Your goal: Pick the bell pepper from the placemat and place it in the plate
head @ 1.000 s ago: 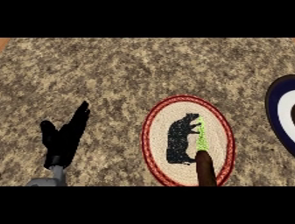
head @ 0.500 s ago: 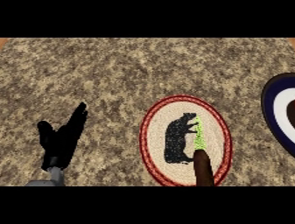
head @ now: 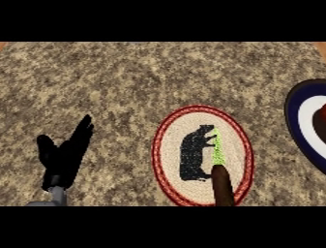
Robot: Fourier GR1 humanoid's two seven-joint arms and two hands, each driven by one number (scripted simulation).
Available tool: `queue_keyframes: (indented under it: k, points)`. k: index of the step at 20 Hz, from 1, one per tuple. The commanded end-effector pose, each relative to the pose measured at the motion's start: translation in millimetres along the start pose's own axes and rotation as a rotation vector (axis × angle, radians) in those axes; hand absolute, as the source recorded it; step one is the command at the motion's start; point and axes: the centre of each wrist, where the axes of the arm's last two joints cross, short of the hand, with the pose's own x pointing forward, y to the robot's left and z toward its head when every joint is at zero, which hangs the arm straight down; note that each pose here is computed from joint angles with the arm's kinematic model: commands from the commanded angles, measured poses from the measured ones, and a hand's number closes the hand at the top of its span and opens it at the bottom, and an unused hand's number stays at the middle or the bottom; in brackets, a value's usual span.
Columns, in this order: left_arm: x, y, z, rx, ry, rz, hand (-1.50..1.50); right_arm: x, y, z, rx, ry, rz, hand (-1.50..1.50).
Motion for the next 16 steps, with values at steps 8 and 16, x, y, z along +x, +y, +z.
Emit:
queue_keyframes:
  k: [8,16]
  points:
    - [-13.2,-17.5,10.5,-0.007,0.055,-0.006,0.0,-11.8,-52.3,74.8,0.151,0.005,0.088,-1.5]
    - [-14.1,16.8,-1.6,0.008,0.055,0.005,0.0,-20.6,-59.1,103.3,0.124,0.015,0.121,-1.5]
